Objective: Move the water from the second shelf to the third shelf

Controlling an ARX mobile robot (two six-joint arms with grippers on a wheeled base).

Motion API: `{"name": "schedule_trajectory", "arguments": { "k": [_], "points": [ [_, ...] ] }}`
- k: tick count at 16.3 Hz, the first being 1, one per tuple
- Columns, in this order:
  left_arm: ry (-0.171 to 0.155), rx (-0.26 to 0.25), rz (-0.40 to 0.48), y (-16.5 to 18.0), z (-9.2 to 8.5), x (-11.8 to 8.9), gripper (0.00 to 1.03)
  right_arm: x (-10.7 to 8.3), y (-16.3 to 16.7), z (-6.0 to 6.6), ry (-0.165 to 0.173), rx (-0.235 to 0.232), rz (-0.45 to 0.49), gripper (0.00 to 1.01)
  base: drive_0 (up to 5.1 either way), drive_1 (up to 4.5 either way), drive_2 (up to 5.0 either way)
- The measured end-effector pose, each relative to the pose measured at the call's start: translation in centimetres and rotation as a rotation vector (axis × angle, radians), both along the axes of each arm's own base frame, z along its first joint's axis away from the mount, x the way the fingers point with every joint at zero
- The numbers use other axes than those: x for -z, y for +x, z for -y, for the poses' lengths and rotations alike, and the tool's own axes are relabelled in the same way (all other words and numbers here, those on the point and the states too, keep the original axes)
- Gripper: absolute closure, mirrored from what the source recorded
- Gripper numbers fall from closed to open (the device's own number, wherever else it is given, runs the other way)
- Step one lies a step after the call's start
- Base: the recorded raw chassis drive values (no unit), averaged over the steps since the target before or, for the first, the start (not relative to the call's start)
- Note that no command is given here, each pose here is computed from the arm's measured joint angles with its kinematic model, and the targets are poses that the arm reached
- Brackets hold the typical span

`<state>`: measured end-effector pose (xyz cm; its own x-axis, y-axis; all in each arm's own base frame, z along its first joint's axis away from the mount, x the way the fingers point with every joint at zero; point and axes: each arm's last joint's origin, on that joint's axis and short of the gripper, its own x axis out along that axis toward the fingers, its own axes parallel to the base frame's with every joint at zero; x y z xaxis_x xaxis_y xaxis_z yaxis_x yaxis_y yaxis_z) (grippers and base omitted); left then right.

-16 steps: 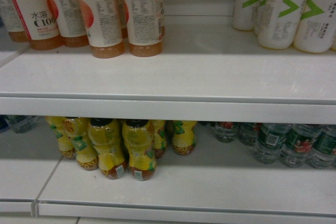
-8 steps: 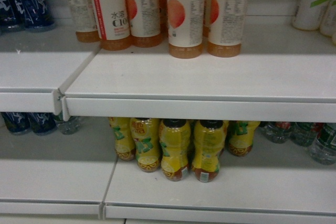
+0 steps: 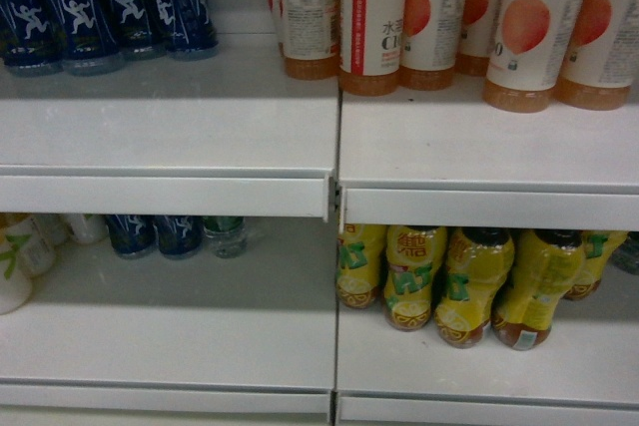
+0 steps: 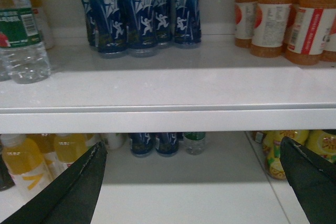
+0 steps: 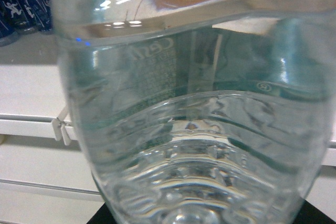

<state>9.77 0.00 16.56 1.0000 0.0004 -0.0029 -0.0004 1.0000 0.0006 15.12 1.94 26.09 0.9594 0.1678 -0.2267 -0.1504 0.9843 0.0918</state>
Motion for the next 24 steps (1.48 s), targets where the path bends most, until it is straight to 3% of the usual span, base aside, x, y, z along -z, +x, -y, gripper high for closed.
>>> {"name": "schedule_trajectory", "arguments": {
  "k": [24],
  "points": [
    [0.000,0.000,0.000,0.00,0.00,0.00,0.05,-0.01,-0.03,0.01,0.000,0.001,0.000,0.62,-5.0,2.42,2.4]
  ]
}}
